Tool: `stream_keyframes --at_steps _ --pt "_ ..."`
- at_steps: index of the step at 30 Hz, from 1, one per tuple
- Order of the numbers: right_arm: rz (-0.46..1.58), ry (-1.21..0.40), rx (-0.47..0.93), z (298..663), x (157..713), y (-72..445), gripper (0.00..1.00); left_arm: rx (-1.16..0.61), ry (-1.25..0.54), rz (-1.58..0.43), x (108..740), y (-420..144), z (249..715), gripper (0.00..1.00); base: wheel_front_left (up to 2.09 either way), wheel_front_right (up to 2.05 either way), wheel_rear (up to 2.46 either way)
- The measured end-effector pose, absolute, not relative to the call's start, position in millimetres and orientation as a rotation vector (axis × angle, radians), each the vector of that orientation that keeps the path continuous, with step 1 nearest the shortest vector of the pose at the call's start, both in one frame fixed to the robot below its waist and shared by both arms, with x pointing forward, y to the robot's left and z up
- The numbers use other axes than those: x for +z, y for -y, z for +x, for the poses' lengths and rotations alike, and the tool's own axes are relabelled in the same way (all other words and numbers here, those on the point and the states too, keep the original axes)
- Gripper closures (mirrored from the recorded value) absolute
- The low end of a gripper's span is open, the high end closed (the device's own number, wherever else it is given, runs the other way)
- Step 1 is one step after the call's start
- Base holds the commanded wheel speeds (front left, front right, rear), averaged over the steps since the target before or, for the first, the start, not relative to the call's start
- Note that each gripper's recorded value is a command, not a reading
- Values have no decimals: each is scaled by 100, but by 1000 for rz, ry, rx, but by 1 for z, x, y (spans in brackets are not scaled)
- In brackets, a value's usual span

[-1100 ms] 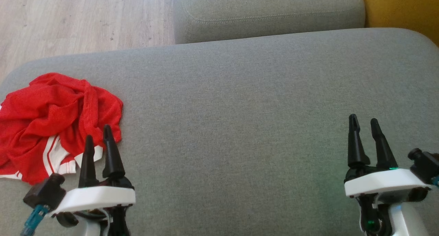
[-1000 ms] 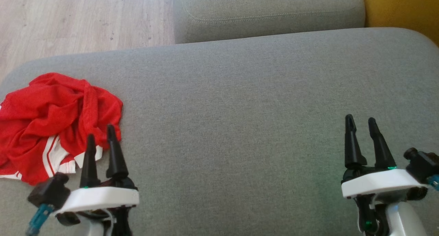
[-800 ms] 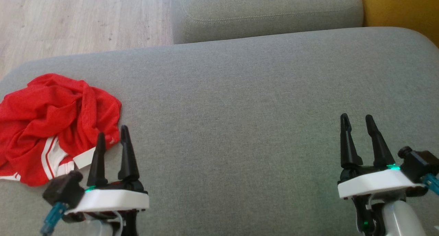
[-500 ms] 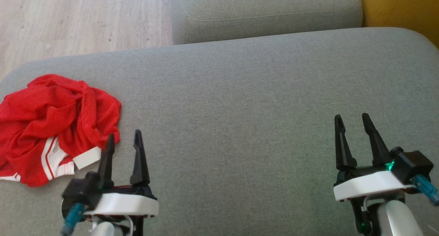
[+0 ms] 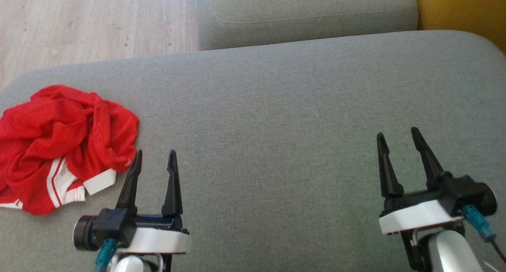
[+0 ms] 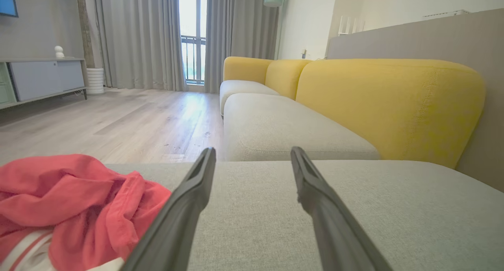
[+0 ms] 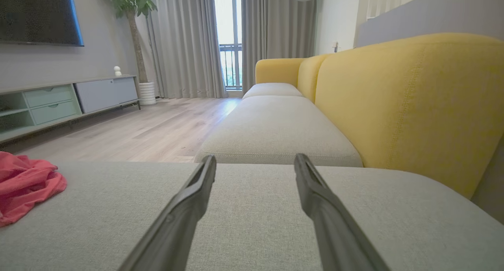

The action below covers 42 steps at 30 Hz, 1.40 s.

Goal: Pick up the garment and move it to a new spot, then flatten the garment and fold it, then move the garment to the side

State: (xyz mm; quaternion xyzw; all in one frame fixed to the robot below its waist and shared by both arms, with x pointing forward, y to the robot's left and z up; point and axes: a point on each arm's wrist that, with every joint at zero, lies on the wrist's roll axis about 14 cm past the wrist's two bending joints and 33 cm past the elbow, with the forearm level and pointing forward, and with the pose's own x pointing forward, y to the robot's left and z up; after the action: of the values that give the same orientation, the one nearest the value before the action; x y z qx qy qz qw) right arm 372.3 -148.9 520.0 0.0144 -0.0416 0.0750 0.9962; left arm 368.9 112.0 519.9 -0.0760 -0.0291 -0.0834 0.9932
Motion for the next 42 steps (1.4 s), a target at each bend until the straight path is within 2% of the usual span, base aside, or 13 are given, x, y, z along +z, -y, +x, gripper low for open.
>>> stream_keyframes --at_steps 8,16,42 --pt "10 106 153 371 524 148 0 -181 100 -139 529 -106 369 0 0 0 0" --pt "109 127 148 370 527 148 0 -221 146 -163 537 -100 368 0 0 0 0" --pt "142 103 170 369 517 139 0 -203 90 -199 516 -111 361 0 0 0 0"
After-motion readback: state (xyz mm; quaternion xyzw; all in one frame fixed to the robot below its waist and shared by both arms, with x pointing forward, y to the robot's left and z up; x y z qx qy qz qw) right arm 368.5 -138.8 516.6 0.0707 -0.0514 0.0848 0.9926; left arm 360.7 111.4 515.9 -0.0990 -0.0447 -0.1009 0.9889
